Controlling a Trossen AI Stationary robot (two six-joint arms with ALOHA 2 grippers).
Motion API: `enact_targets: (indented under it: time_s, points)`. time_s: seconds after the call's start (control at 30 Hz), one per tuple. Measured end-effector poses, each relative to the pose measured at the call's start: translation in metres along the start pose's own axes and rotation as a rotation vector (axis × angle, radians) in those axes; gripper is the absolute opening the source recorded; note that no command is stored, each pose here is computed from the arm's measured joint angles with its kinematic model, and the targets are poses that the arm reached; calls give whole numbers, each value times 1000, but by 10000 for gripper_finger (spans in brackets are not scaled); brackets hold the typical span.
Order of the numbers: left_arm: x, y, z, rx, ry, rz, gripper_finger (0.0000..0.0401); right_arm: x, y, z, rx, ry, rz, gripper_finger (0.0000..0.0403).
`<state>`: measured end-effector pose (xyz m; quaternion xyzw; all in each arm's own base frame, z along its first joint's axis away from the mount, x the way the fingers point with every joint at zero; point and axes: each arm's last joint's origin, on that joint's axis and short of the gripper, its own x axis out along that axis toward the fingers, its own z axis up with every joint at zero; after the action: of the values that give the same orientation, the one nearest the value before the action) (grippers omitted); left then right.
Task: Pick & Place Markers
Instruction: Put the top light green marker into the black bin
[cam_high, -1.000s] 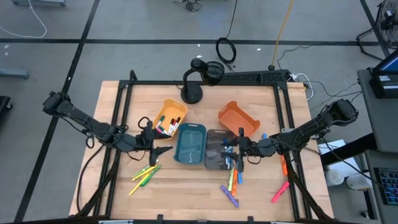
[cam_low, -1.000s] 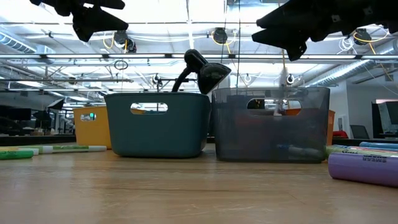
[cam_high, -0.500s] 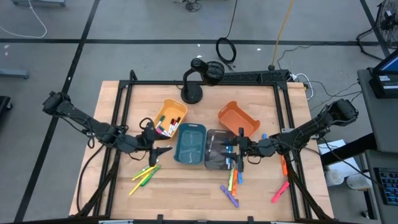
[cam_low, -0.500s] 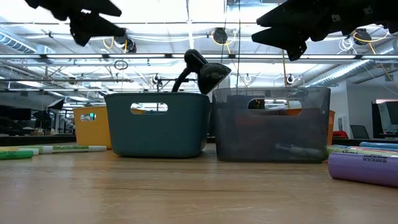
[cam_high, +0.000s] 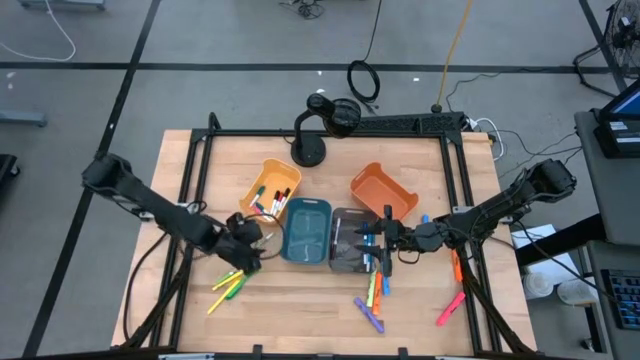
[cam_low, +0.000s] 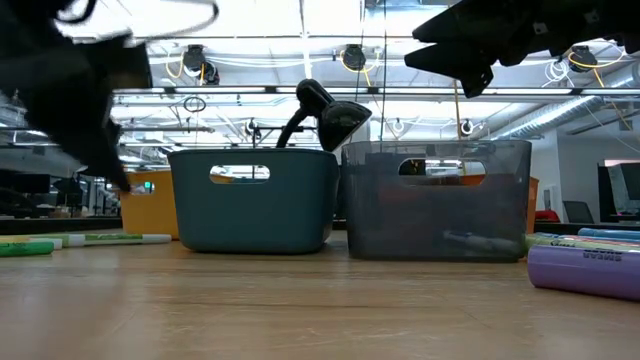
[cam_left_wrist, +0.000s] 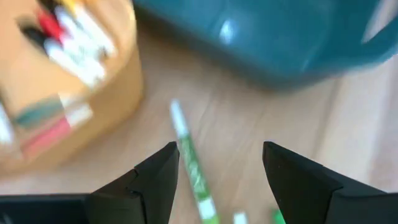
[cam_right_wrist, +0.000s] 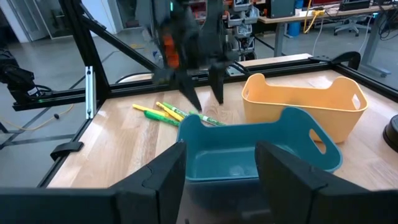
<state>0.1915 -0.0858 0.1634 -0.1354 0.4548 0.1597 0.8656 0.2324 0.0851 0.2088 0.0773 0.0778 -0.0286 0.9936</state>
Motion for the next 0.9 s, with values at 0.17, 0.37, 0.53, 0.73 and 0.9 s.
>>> enact_targets:
  time_s: [0.17,0.37,0.53,0.73,0.9]
  points:
    - [25,-4,-13,-34,149,40,237,0,0,0,0,0,0,182]
    - [40,-6,-21,-64,218,96,237,0,0,0,0,0,0,181]
    - [40,-6,-22,-72,221,104,237,0,0,0,0,0,0,177]
    - [40,-4,-24,-106,255,115,204,0,0,0,0,0,0,178]
    - [40,-2,-26,-149,269,133,117,0,0,0,0,1,0,174]
